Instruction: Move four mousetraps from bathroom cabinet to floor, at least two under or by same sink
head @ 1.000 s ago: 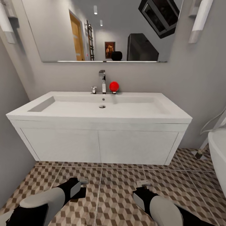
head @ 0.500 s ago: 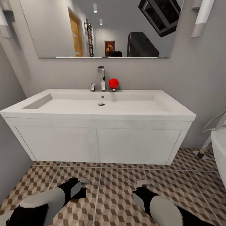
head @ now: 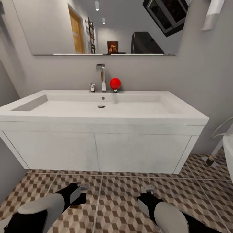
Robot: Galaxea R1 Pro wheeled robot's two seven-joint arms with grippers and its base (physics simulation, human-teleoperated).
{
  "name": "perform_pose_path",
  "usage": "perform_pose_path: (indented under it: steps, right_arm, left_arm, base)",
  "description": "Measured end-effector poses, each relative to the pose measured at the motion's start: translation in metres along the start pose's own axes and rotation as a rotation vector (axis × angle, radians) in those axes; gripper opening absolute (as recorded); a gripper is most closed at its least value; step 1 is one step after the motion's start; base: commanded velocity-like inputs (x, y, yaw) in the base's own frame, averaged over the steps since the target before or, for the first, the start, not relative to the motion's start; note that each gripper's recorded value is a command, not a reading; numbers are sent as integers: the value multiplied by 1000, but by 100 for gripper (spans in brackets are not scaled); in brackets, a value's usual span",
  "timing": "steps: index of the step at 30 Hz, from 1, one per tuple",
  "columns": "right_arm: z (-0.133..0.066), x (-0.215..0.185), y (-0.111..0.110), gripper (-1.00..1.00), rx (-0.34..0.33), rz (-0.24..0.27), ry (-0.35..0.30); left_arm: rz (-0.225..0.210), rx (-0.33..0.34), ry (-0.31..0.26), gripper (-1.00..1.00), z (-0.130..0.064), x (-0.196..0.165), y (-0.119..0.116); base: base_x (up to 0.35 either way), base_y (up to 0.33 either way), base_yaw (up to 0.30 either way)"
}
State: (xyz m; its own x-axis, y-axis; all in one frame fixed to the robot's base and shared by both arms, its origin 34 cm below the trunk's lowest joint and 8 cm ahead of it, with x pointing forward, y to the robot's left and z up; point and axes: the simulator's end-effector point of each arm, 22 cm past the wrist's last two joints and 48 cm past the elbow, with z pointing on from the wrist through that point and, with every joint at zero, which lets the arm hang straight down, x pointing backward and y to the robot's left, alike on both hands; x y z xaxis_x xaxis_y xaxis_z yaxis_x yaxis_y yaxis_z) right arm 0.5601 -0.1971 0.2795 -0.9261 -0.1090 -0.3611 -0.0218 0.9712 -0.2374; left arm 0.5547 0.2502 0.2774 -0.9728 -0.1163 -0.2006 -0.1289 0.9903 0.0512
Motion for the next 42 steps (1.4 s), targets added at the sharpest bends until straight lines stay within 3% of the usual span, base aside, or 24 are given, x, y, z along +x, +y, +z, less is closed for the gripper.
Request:
perform_pose_path:
  steps: [1, 4, 6, 42]
  right_arm:
    - [2, 1, 0, -100, 0, 0, -1]
    - [7, 3, 1, -100, 5, -14, -8]
    - [11, 6, 1, -100, 6, -21, -10]
    - [62, 67, 20, -100, -10, -52, 110]
  left_arm:
    - [-20, 2, 2, -100, 2, 1, 3]
    - [-138, 20, 15, -100, 10, 3, 19]
    - [-162, 26, 17, -100, 14, 5, 21]
    - [-155, 9, 141, -100, 76, 58, 18]
  base:
    - [0, 0, 0]
    - [0, 0, 0]
    - [0, 0, 0]
    - [0, 0, 0]
